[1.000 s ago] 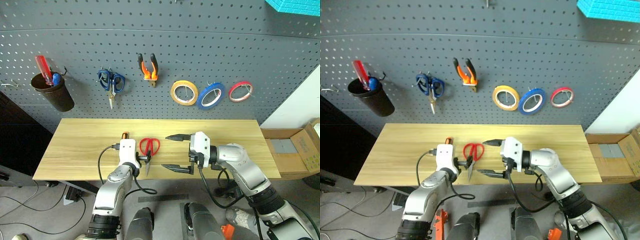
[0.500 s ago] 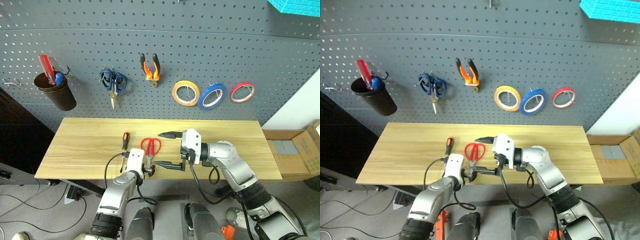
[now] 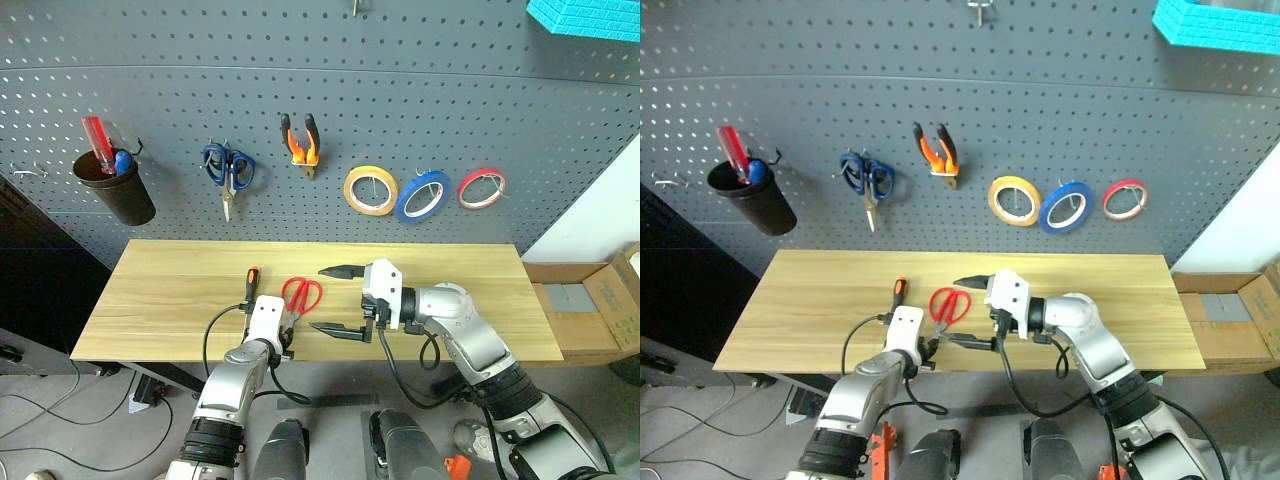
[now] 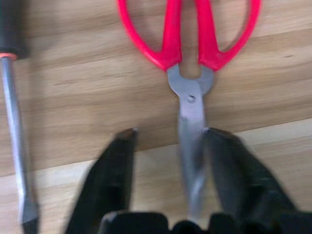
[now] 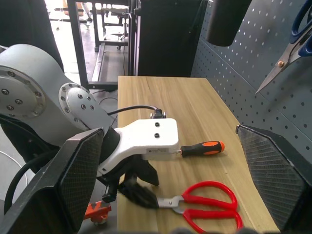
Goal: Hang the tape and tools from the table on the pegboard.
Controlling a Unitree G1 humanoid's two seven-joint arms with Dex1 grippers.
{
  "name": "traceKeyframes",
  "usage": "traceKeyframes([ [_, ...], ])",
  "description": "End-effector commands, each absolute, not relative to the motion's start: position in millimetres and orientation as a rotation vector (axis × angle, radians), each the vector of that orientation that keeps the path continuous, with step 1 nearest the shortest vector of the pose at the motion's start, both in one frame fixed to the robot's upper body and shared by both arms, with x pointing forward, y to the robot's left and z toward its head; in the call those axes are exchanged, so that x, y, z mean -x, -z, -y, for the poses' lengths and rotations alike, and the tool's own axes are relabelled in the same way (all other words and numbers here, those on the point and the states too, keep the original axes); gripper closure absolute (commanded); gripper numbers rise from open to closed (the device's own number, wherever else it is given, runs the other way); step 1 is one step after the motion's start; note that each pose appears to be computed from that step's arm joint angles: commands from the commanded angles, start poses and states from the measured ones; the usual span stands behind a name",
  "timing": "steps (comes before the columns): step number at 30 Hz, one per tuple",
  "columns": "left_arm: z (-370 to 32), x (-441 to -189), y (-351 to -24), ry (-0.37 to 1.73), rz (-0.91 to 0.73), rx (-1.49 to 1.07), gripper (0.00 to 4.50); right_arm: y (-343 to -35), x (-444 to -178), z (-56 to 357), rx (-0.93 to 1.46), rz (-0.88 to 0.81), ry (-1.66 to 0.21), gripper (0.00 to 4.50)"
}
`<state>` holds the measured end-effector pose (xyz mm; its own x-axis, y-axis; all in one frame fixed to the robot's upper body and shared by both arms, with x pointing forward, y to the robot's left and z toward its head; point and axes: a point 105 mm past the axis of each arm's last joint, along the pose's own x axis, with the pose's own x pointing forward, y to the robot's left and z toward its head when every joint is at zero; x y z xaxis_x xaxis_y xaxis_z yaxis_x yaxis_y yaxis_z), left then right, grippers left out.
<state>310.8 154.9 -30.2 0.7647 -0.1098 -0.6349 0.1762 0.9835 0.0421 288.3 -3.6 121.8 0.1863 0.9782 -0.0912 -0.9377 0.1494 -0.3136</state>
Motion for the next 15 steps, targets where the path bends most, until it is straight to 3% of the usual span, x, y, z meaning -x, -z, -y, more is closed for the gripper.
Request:
traceKeyframes([
  [1, -161.2, -313.1, 23.6, 0.137, -0.661, -0.103, 3.79, -132.2, -290.8, 2.3, 0.322, 0.192, -1.378, 0.0],
  [4, -163.6, -312.5, 22.3, 0.125, -0.655, -0.098, 4.48, -131.7, -290.8, 1.3, 0.322, 0.197, -1.385, 0.0],
  [15, -179.0, -319.0, 0.2, 0.084, -0.541, -0.127, 4.48, -130.5, -291.2, 1.6, 0.325, 0.209, -1.396, 0.0],
])
